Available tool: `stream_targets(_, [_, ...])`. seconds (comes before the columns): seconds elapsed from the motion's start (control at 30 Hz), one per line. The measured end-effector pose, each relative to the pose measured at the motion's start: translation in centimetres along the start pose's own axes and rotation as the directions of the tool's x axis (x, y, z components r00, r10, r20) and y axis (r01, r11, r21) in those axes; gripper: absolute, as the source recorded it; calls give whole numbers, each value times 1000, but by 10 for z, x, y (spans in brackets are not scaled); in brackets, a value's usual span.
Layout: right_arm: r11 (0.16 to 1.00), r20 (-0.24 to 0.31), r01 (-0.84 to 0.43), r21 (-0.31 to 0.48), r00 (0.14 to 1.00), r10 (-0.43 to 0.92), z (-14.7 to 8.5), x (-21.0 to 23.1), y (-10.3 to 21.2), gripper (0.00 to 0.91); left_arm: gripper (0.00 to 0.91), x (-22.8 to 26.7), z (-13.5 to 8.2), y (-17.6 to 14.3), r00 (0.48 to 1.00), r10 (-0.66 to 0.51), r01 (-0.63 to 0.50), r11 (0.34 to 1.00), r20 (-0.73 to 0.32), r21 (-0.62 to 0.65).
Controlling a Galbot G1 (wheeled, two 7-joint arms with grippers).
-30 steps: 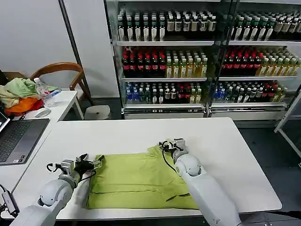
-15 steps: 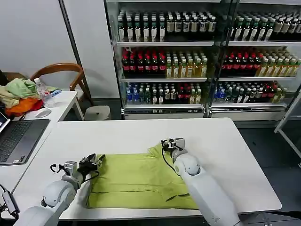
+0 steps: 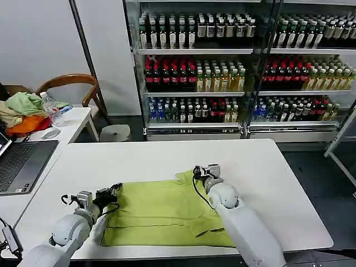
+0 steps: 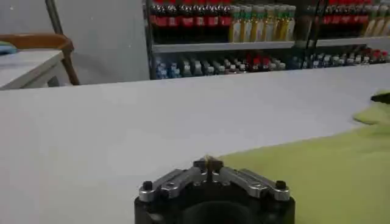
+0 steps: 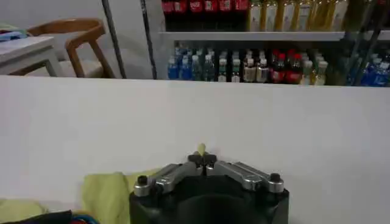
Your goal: Fold and organize the clothes.
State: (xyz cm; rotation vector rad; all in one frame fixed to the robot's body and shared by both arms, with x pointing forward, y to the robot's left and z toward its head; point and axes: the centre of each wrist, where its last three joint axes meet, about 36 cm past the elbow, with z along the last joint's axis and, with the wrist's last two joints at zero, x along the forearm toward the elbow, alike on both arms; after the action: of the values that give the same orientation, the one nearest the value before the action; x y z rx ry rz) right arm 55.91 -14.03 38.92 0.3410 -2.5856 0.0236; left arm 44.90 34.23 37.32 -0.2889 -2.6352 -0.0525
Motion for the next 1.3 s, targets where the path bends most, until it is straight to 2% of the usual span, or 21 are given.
stream_targets(0.27, [1000, 45, 25, -1, 999, -25, -8, 36, -1, 0, 50, 14, -4, 3, 999, 6, -6, 1000, 38, -4])
stream_targets(0.47, [999, 83, 37, -1, 996, -37, -7, 69, -3, 0, 50, 34, -4, -8, 997, 26, -26, 1000, 68, 3])
stream_targets(0.9, [998, 111, 56, -11, 992, -55, 25, 139, -11, 0, 50, 77, 14, -36, 993, 63, -65, 998, 97, 13])
stream_targets(1.3, [999, 113, 44, 1, 993, -44, 45, 181, -13, 0, 40, 104, 25, -39, 996, 54, -55, 999, 77, 2])
